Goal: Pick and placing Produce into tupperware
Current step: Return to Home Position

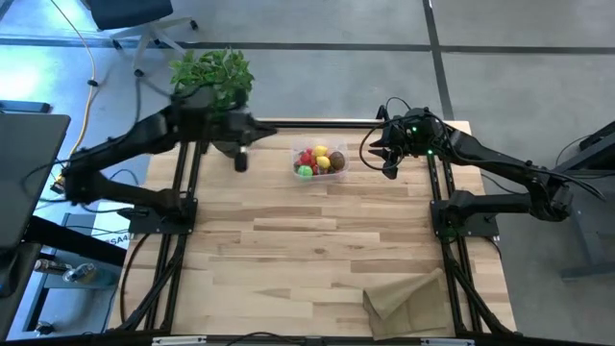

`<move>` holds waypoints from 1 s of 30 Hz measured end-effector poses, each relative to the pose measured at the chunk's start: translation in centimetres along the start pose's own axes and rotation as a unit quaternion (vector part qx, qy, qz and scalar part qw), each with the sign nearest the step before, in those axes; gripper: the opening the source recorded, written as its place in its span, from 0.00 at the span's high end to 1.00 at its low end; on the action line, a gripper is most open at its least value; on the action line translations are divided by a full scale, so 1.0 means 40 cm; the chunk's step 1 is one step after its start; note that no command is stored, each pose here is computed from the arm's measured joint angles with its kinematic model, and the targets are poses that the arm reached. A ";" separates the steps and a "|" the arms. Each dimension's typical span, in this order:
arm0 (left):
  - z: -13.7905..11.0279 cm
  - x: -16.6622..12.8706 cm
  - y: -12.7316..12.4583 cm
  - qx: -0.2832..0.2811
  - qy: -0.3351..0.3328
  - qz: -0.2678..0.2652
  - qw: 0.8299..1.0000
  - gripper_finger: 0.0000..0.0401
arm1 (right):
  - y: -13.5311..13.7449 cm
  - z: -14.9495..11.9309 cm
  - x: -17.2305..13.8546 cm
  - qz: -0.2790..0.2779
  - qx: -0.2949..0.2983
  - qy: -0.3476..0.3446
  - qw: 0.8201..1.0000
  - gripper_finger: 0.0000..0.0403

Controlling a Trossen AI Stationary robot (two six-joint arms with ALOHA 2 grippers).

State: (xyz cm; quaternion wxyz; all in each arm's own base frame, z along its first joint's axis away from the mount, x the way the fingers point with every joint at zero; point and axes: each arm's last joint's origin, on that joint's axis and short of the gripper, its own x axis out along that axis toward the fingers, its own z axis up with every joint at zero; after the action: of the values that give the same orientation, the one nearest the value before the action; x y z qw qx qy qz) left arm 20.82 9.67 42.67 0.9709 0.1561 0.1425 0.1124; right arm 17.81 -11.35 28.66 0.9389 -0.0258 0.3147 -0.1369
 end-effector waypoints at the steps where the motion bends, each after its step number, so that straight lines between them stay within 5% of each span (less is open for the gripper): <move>1: -0.004 -0.019 -0.006 0.003 -0.012 0.000 1.000 1.00 | 0.000 0.000 0.000 0.000 0.000 0.000 1.000 0.81; 9: -0.084 -0.146 -0.068 0.007 -0.134 0.018 0.991 1.00 | 0.000 0.000 0.000 0.000 0.000 0.000 1.000 0.81; 30: -0.318 -0.273 -0.175 -0.070 -0.199 0.138 0.968 1.00 | 0.000 0.000 0.000 0.000 0.000 0.000 1.000 0.81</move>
State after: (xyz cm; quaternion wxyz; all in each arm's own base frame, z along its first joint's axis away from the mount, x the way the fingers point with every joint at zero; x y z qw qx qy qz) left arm 7.86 3.78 31.38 0.9635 0.1247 -0.0844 0.2215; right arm 17.81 -11.35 28.66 0.9389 -0.0258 0.3148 -0.1370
